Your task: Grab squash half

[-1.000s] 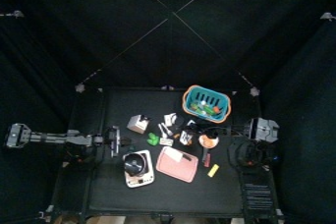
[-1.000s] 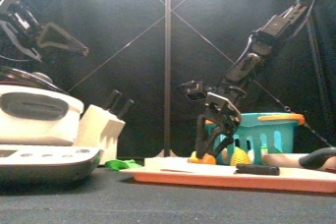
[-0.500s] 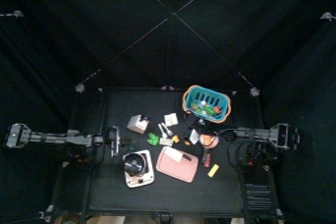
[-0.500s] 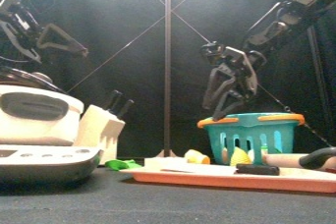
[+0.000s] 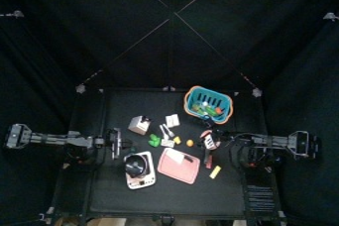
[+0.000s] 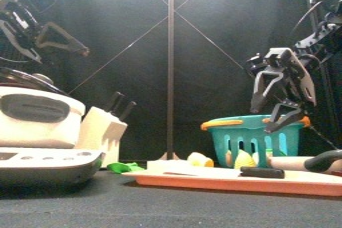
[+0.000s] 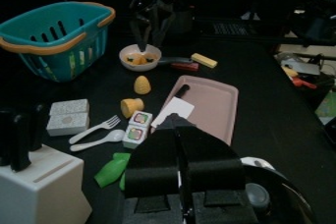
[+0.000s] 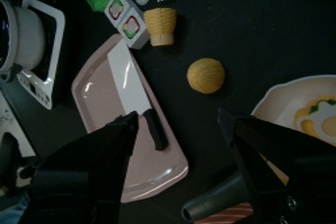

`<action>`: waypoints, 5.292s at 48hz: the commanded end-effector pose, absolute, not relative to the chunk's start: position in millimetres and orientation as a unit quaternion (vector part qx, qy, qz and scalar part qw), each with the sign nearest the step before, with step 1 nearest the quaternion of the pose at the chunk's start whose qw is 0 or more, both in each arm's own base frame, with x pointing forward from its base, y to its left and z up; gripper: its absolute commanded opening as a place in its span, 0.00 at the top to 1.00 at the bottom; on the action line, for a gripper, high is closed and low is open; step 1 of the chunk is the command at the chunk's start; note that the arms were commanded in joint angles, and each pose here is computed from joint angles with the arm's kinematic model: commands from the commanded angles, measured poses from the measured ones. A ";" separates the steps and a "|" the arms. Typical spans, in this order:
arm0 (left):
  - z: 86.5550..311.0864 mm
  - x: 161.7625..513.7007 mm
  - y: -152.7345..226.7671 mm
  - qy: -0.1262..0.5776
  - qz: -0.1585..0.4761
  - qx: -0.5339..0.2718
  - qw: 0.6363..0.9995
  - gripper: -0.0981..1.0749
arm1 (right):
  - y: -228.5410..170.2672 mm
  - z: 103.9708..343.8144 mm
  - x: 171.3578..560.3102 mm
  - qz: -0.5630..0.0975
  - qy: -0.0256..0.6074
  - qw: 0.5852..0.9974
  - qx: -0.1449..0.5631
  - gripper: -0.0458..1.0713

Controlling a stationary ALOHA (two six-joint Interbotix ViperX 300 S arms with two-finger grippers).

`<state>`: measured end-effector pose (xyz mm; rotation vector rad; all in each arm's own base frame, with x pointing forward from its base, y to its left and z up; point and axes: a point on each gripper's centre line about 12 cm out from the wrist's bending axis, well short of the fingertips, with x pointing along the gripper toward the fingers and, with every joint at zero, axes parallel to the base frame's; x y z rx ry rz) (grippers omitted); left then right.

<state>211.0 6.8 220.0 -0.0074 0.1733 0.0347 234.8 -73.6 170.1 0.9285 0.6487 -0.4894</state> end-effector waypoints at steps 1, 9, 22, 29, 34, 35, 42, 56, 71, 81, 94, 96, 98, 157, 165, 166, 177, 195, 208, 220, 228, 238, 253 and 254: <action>225.5 213.2 6.2 0.077 0.016 -0.003 0.997 0.90 | -81.4 185.4 237.3 -0.223 0.304 0.803 0.461 0.10; 224.4 213.1 6.2 0.079 0.016 -0.003 0.997 0.90 | -89.7 193.9 236.8 -0.225 0.336 0.781 0.476 0.10; 223.5 212.5 6.2 0.080 0.016 -0.005 0.997 0.90 | -101.9 196.5 214.5 -0.320 0.425 0.739 0.414 0.10; 223.5 212.5 6.2 0.080 0.016 -0.004 0.997 0.90 | -88.3 196.6 213.1 -0.332 0.419 0.760 0.369 0.10; 223.5 212.5 6.2 0.080 0.016 -0.004 0.997 0.90 | -80.0 188.3 209.7 -0.332 0.410 0.763 0.374 0.10; 223.5 212.5 6.2 0.080 0.016 -0.004 0.997 0.90 | -78.5 186.2 209.1 -0.332 0.408 0.763 0.376 0.10; 223.5 212.5 6.2 0.080 0.016 -0.003 0.997 0.90 | -69.4 164.4 200.2 -0.329 0.411 0.761 0.378 0.10; 224.1 212.7 6.2 0.079 0.016 -0.003 0.997 0.90 | -66.6 145.4 194.7 -0.321 0.402 0.768 0.381 0.10; 223.5 212.5 6.2 0.080 0.016 -0.003 0.997 0.90 | -67.6 127.7 198.2 -0.330 0.435 0.748 0.376 0.10; 223.5 212.5 6.2 0.080 0.016 -0.003 0.997 0.90 | -69.7 121.9 200.8 -0.335 0.447 0.740 0.374 0.10; 223.5 212.5 6.2 0.080 0.016 -0.003 0.997 0.90 | -70.3 120.0 199.6 -0.338 0.452 0.737 0.372 0.10; 222.9 212.3 6.2 0.080 0.016 -0.003 0.997 0.90 | -70.2 118.8 199.4 -0.338 0.453 0.736 0.372 0.10; 222.8 212.2 6.2 0.081 0.016 -0.003 0.997 0.90 | -70.0 117.3 198.6 -0.339 0.457 0.734 0.371 0.10; 222.2 212.1 6.2 0.083 0.016 -0.004 0.996 0.90 | -77.8 146.2 216.7 -0.327 0.422 0.766 0.358 0.30; 222.2 212.1 6.2 0.083 0.016 -0.004 0.996 0.90 | -77.4 154.9 212.4 -0.323 0.419 0.779 0.336 0.29; 222.2 212.1 6.2 0.083 0.016 -0.004 0.996 0.90 | -76.9 155.9 211.6 -0.323 0.421 0.780 0.332 0.29; 222.2 212.1 6.2 0.083 0.016 -0.004 0.996 0.90 | -72.8 161.4 207.0 -0.322 0.425 0.783 0.322 0.24; 221.6 211.9 6.2 0.084 0.016 -0.003 0.996 0.90 | -70.2 144.5 205.7 -0.334 0.456 0.747 0.350 0.12; 221.6 211.9 6.2 0.084 0.016 -0.003 0.996 0.90 | -70.3 132.9 207.0 -0.340 0.477 0.730 0.352 0.12; 221.0 211.6 6.5 0.085 0.017 -0.003 0.996 0.90 | -71.5 120.2 208.8 -0.345 0.499 0.716 0.346 0.12; 221.0 211.6 6.5 0.085 0.017 -0.003 0.996 0.90 | -73.3 116.7 213.5 -0.347 0.507 0.712 0.342 0.12; 221.0 211.6 6.1 0.085 0.016 -0.003 0.996 0.90 | -76.8 118.3 221.0 -0.345 0.507 0.717 0.330 0.16; 221.0 211.6 6.2 0.085 0.016 -0.003 0.996 0.90 | -78.0 124.1 226.6 -0.343 0.501 0.724 0.329 0.33; 220.5 211.4 6.2 0.086 0.016 -0.003 0.996 0.90 | -77.4 124.8 227.1 -0.342 0.500 0.725 0.328 0.34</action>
